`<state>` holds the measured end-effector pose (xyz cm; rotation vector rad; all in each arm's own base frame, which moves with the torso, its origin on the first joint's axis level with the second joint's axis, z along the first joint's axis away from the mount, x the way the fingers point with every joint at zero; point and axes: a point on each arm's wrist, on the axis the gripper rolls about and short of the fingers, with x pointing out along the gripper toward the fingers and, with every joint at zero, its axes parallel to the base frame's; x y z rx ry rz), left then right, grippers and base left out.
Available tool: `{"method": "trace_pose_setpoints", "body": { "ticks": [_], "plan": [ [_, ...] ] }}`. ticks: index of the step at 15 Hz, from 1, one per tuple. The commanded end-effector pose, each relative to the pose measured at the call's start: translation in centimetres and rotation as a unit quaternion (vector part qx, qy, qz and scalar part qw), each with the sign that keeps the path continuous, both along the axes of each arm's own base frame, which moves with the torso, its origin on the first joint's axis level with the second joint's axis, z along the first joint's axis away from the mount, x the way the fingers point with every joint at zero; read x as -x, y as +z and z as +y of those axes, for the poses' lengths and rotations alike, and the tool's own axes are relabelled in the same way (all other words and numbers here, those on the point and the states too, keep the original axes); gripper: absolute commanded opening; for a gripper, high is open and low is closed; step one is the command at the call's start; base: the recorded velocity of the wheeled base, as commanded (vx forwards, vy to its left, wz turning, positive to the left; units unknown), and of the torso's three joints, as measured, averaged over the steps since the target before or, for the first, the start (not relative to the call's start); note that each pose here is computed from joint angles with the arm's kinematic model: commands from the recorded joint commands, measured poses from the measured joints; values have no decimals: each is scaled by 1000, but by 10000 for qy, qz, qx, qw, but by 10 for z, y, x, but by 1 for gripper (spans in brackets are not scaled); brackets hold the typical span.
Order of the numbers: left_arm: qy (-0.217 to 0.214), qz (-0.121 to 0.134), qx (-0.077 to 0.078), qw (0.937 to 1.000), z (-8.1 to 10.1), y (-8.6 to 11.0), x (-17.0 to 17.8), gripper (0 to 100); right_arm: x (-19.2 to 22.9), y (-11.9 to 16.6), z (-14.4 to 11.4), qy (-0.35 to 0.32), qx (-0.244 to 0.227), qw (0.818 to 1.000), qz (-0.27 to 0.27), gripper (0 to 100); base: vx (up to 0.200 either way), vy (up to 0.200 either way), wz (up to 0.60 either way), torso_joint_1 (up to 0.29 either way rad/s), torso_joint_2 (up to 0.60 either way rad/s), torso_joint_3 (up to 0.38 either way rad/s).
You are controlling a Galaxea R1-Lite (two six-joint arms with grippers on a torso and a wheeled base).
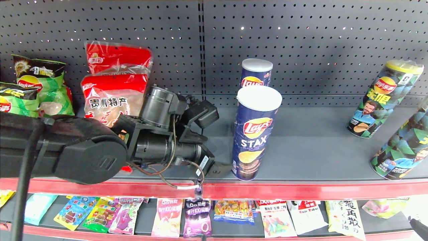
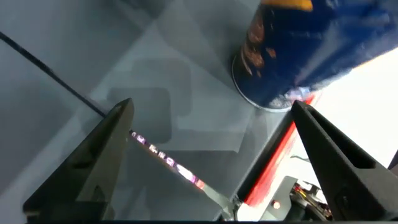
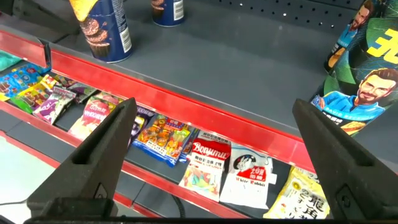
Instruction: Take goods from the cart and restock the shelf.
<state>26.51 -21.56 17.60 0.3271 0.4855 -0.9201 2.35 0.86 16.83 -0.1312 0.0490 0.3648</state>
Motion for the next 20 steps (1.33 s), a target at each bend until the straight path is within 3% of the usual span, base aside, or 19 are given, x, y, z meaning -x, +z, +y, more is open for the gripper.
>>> {"method": "trace_pose_setpoints", "body": {
  "ticks": [1,16,18,20],
  "plan": [
    [-1,9,-5,10000,-3,-2,-3,100,-1,0,0,-1,8,10000,14,100,0,0,0,0,0,0],
    [17,-6,10,10000,-5,-2,-7,100,-3,-1,1,6,22,9999,99,100,0,0,0,0,0,0],
    [88,39,-37,9999,9,0,8,100,-3,-3,1,6,26,9999,113,100,0,0,0,0,0,0],
    [304,-12,-54,9995,42,8,35,100,-3,-4,1,-2,33,9999,143,100,0,0,0,0,0,0]
  ]
}}
